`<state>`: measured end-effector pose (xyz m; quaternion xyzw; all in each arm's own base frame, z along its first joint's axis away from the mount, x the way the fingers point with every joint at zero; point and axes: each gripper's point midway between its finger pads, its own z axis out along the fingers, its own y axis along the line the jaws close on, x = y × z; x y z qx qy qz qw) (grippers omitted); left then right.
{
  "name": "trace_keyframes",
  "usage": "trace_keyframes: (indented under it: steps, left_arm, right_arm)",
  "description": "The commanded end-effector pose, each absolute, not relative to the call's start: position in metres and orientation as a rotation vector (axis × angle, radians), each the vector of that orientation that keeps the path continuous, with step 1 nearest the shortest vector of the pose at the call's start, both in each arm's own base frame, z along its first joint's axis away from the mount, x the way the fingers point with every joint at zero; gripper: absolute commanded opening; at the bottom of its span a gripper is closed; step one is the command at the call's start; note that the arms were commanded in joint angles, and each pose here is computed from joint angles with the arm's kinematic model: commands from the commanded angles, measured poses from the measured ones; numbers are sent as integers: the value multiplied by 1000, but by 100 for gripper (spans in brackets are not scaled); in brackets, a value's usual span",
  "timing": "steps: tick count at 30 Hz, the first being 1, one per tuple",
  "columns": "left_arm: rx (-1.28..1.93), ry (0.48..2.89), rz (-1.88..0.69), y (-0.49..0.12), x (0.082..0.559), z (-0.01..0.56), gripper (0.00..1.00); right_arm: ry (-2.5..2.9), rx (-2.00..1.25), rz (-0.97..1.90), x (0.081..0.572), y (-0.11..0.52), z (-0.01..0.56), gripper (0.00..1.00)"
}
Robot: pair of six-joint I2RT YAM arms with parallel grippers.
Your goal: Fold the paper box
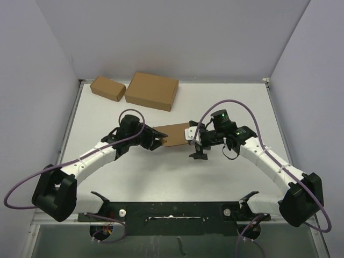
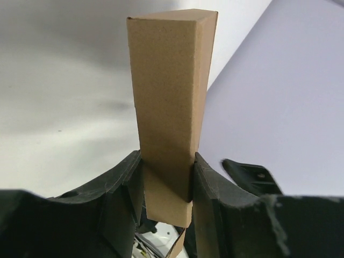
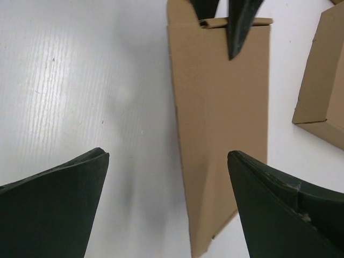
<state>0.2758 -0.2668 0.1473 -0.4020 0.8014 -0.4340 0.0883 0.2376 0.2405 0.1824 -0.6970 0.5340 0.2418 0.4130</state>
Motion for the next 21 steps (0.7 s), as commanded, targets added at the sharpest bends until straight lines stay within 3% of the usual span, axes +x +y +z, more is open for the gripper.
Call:
trace_keyframes:
  steps: [1,10,21]
  left_arm:
    - [-1208,2311,-1408,-281,290,188,20]
    - [-1209,2308,-1440,-291,292,194,20]
    - [-1222,2300,-1466,-293,292,194,21]
  right_arm:
    - [1280,-1788,480,247,249,175,97]
    - [1360,-1662,154,299,248,179,84]
    - [1313,-1698,27,306,254,160,60]
